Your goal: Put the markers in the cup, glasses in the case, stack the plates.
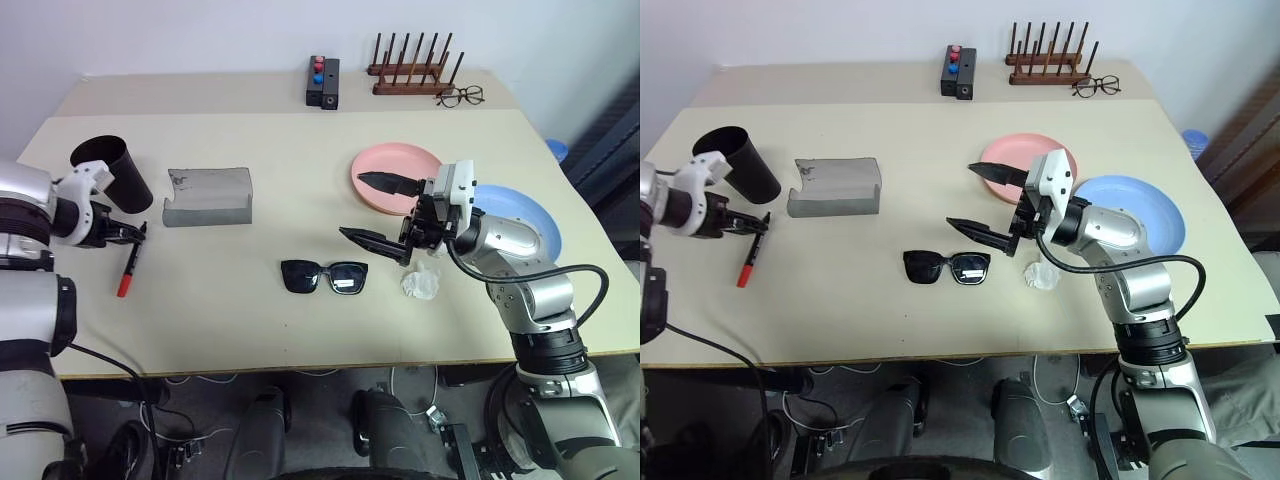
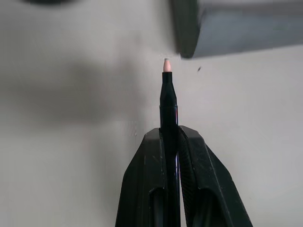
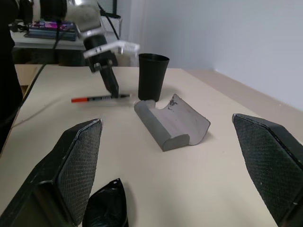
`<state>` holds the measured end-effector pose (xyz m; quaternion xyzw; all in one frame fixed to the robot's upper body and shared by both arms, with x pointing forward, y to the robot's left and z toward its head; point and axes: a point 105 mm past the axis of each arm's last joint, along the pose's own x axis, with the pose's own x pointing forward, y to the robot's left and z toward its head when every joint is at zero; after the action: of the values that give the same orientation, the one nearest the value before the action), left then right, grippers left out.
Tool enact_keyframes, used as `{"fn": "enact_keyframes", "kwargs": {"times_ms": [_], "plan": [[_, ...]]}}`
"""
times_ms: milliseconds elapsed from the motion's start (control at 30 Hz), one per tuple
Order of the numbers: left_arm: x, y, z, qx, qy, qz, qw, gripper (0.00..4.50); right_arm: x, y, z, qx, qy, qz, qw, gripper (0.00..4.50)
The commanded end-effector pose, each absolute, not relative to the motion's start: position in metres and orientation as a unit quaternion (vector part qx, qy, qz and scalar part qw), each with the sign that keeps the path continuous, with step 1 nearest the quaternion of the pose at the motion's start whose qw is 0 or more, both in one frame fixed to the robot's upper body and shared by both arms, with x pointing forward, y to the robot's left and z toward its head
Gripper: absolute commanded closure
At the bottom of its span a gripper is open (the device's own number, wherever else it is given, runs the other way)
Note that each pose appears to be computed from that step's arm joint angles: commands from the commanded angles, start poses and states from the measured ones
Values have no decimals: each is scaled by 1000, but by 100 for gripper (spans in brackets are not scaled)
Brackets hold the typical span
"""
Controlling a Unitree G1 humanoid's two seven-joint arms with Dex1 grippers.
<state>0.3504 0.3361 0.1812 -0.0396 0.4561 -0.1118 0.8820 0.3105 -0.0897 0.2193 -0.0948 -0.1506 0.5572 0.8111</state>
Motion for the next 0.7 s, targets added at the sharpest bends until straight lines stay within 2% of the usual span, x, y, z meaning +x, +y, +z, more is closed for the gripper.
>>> {"fn": "enact_keyframes", "kwargs": {"times_ms": [33, 333, 400, 567, 700], "plan": [[354, 330, 213, -37, 398, -124, 908, 447, 311, -92, 238, -87, -189, 546, 811, 0], [371, 310, 262, -56, 203, -148, 966, 447, 316, -92, 251, -61, -212, 539, 813, 0], [374, 304, 279, -26, 122, -178, 976, 447, 318, -93, 253, -52, -215, 534, 816, 0], [377, 306, 312, 33, -20, -168, 985, 447, 329, -98, 261, -21, -222, 510, 831, 0], [378, 312, 333, 28, -86, -148, 985, 447, 330, -98, 259, -28, -222, 506, 833, 0]]}}
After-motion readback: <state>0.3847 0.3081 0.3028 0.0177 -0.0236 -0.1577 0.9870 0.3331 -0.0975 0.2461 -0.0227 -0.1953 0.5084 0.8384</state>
